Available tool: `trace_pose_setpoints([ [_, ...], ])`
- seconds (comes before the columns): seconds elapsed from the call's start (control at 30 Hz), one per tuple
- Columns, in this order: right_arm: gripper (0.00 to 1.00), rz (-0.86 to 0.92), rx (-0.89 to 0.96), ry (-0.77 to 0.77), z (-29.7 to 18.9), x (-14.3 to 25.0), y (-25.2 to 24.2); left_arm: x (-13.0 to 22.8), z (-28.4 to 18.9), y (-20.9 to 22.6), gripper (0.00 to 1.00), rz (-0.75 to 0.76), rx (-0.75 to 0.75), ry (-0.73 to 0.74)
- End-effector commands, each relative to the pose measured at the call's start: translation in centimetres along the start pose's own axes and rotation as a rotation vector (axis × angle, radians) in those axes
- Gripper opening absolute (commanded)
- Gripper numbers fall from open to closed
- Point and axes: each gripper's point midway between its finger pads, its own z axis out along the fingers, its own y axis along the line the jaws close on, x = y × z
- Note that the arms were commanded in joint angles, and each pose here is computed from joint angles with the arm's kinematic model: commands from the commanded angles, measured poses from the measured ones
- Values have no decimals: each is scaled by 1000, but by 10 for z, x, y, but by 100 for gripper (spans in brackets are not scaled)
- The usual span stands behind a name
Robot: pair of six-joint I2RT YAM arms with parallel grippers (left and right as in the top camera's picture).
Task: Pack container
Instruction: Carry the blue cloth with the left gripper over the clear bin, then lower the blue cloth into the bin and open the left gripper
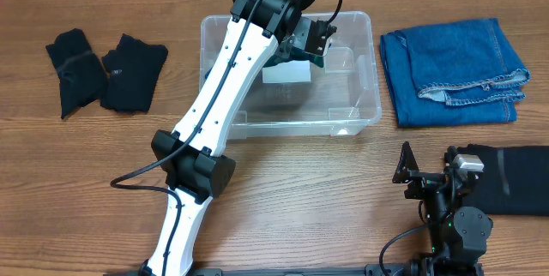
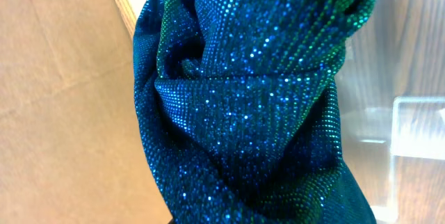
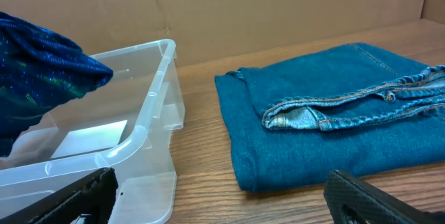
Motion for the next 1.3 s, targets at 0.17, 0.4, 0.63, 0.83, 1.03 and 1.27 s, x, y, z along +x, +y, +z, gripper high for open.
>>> trace_pose_setpoints([
  [0.17,100,-1,-5,-11,-1,-2,1,3,24,15,4,195,-55,52],
  [0.4,100,-2,-5,-11,-1,-2,1,11,48,11,4,210,-41,100],
  [0.63,100,-1,-5,-11,-1,-2,1,-6,64,3,4,213,-25,15],
  [0.83,100,-1,-5,-11,-1,-2,1,-21,65,0,4,212,-16,-70],
  [1.03,100,-1,-5,-11,-1,-2,1,-38,63,-4,38,127,3,-172],
  [1.27,100,-1,-5,-11,-1,-2,1,-39,63,-6,54,-6,24,-180],
])
